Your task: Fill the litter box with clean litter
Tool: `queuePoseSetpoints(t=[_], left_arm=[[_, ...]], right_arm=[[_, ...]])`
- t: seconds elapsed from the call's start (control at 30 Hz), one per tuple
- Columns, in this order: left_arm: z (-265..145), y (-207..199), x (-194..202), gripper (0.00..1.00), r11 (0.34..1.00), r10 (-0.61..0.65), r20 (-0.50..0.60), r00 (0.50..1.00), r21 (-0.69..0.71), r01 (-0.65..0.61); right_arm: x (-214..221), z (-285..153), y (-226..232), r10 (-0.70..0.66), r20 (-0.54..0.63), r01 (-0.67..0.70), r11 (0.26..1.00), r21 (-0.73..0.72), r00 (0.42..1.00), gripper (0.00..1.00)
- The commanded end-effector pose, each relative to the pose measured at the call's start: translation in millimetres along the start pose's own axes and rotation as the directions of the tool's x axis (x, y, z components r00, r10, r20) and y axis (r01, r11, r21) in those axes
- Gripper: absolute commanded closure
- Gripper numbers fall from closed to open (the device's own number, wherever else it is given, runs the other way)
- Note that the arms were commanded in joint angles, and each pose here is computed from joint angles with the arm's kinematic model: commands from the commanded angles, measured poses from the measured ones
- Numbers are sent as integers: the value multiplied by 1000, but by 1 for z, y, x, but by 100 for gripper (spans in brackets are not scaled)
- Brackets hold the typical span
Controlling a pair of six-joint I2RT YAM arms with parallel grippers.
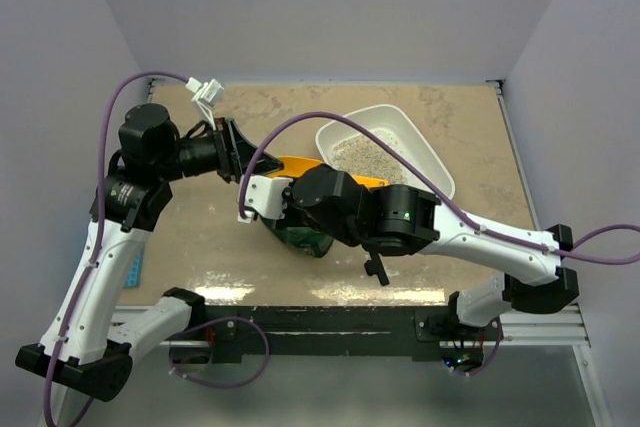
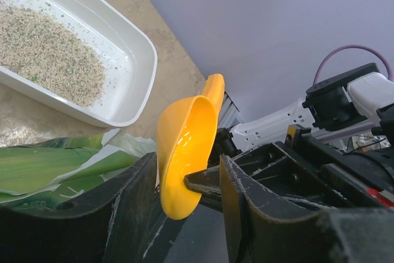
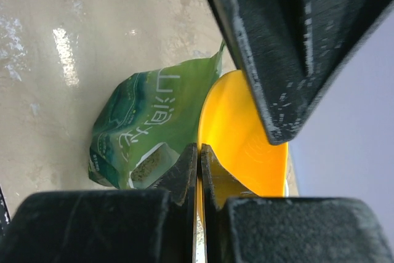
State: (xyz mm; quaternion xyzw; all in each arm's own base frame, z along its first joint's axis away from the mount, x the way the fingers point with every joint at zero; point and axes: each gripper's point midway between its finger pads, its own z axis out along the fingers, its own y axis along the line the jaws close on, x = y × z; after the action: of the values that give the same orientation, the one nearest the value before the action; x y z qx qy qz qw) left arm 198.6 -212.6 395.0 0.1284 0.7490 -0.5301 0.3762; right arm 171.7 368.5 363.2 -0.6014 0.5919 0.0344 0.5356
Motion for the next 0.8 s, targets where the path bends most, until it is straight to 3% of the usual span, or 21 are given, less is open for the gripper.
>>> queuePoseSetpoints(t=[0.0, 0.17, 0.27, 0.43, 0.57, 0.67, 0.7, 0.77], left_arm=[[-3, -5, 7, 50, 1000, 20, -23, 1000, 19, -19], [-3, -1, 11, 53, 1000, 19, -35, 999, 12, -19], [-2, 2, 10, 59, 1000, 20, -36, 999, 9, -20], [0, 4, 9, 76, 1000, 28, -34, 999, 6, -27], [0, 8, 8, 100, 999, 34, -29, 999, -15, -34], [-1, 10, 8, 100, 998, 47, -26, 999, -31, -47], [-2, 9, 7, 100, 998, 51, -22, 998, -33, -51], [-2, 11, 4, 100, 997, 65, -15, 998, -49, -66]], right_arm=[[-23, -14, -27, 11, 63, -16, 997, 78, 998, 100], [-24, -13, -27, -1, 58, -4, 996, 86, 998, 100], [-25, -10, -23, -4, 55, -1, 997, 79, 998, 100], [-24, -8, -17, -12, 49, 8, 998, 68, 999, 100], [-21, -11, -17, -12, 42, 9, 997, 72, 999, 100], [-17, -16, -19, 13, 39, -16, 996, 84, 999, 100], [-13, -16, -19, 19, 29, -21, 995, 96, 999, 80], [-12, -24, -25, 76, 44, -81, 990, 118, 996, 60]])
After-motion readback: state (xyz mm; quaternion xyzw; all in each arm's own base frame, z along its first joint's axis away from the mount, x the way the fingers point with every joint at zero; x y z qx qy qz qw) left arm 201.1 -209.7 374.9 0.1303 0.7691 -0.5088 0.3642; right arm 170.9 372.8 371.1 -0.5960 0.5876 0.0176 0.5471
